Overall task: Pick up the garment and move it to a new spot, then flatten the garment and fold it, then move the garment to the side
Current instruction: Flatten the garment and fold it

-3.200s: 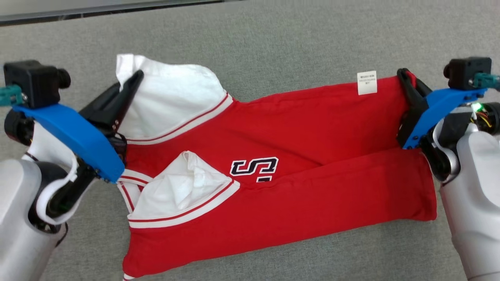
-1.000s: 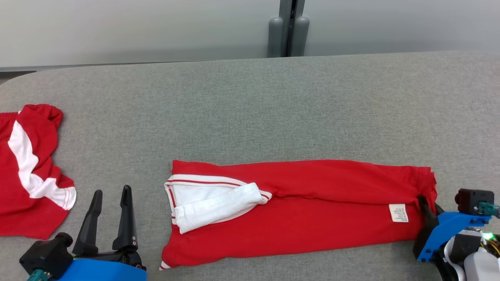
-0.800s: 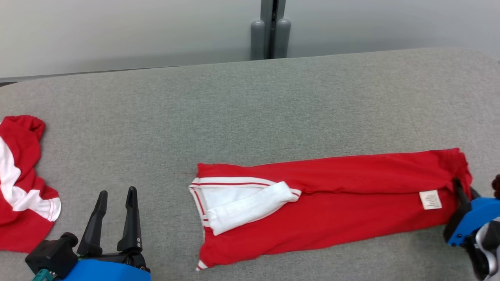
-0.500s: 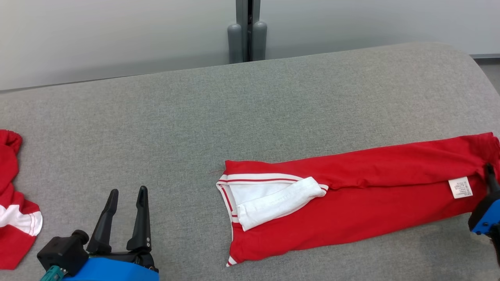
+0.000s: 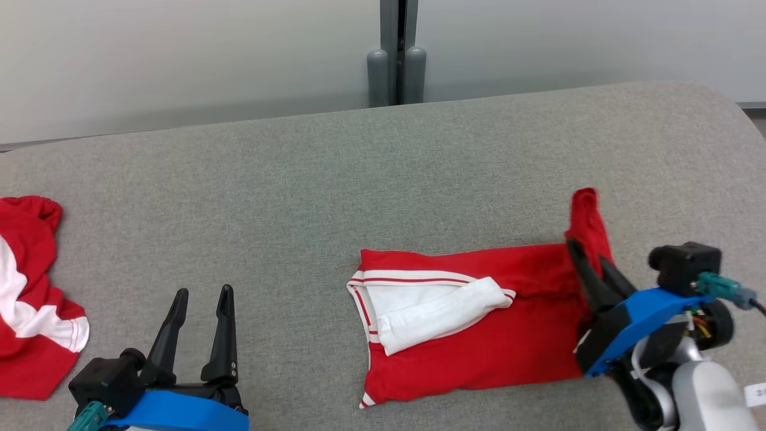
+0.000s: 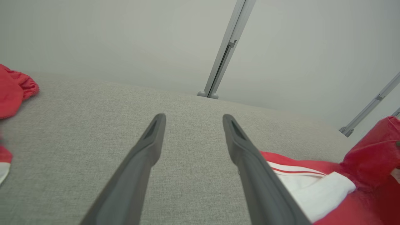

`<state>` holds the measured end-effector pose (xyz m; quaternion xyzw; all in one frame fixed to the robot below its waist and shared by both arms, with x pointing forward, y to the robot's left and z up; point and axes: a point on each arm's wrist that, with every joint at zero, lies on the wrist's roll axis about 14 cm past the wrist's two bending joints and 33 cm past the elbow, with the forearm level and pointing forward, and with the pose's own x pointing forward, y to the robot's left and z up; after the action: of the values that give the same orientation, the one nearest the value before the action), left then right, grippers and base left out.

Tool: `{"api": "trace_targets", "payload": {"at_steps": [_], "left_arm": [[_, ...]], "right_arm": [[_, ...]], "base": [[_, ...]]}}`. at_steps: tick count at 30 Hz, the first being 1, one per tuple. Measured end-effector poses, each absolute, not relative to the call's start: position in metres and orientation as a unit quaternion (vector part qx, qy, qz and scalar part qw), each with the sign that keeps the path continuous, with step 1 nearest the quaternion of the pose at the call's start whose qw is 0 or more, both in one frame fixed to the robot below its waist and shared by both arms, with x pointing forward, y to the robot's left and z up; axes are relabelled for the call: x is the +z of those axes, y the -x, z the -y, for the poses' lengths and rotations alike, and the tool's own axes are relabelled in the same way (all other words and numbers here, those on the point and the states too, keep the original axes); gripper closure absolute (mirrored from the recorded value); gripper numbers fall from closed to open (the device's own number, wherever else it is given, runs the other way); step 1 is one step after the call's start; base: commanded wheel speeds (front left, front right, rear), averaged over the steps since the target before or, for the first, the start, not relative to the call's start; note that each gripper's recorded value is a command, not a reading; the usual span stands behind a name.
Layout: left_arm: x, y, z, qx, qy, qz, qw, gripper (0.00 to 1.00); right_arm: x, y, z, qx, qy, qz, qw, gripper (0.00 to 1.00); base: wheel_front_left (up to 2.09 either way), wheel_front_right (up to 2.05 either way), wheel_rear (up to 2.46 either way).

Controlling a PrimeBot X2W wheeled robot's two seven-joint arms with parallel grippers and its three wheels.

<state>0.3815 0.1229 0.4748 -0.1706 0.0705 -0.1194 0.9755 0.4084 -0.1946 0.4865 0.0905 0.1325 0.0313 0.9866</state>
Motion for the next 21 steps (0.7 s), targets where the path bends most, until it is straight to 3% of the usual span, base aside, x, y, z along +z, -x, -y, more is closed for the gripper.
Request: {"api": "trace_targets", "payload": {"at_steps": [12, 21], "left_arm": [[0.478, -0.374, -0.141, -0.089, 0.175, -0.060, 0.979, 0.00], [0.477, -0.371, -0.150, -0.073, 0.178, -0.057, 0.980, 0.00]], "right_arm": [[0.475, -0.402, 0.054, 0.218, -0.154, -0.163, 0.950, 1.00], [0.446, -0.397, 0.015, 0.266, -0.154, -0.209, 0.928, 1.00]], "base": [[0.00, 0.00, 0.00], [0.00, 0.00, 0.00]]}}
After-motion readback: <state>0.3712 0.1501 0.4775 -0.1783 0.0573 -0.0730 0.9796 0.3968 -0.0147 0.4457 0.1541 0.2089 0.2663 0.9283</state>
